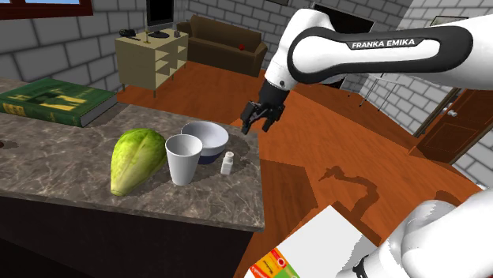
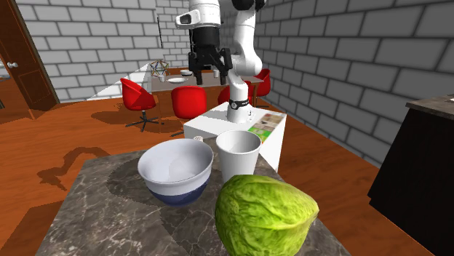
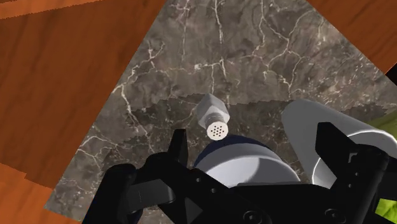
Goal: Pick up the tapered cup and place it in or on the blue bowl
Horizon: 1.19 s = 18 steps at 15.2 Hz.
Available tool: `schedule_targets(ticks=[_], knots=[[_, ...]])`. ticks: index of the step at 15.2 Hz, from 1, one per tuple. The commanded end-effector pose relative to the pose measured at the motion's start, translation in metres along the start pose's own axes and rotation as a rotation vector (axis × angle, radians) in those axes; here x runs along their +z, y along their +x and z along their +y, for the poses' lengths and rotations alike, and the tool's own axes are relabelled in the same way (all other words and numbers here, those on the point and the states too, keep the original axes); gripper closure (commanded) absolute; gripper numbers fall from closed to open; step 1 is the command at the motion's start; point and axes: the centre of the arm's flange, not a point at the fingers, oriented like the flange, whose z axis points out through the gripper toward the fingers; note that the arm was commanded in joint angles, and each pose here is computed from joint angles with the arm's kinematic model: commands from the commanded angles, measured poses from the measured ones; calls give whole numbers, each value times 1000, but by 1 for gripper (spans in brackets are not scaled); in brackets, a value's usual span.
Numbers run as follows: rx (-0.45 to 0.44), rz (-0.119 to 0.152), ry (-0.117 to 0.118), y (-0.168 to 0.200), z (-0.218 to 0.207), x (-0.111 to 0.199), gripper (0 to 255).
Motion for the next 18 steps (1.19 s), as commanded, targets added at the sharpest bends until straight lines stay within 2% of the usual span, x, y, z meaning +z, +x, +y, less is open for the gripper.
schedule_targets(ticks=[1, 13, 18], knots=[[6, -3, 5, 17, -13, 17, 0], [41, -23, 30, 114, -93, 110, 0], [41, -23, 30, 114, -94, 136, 0]])
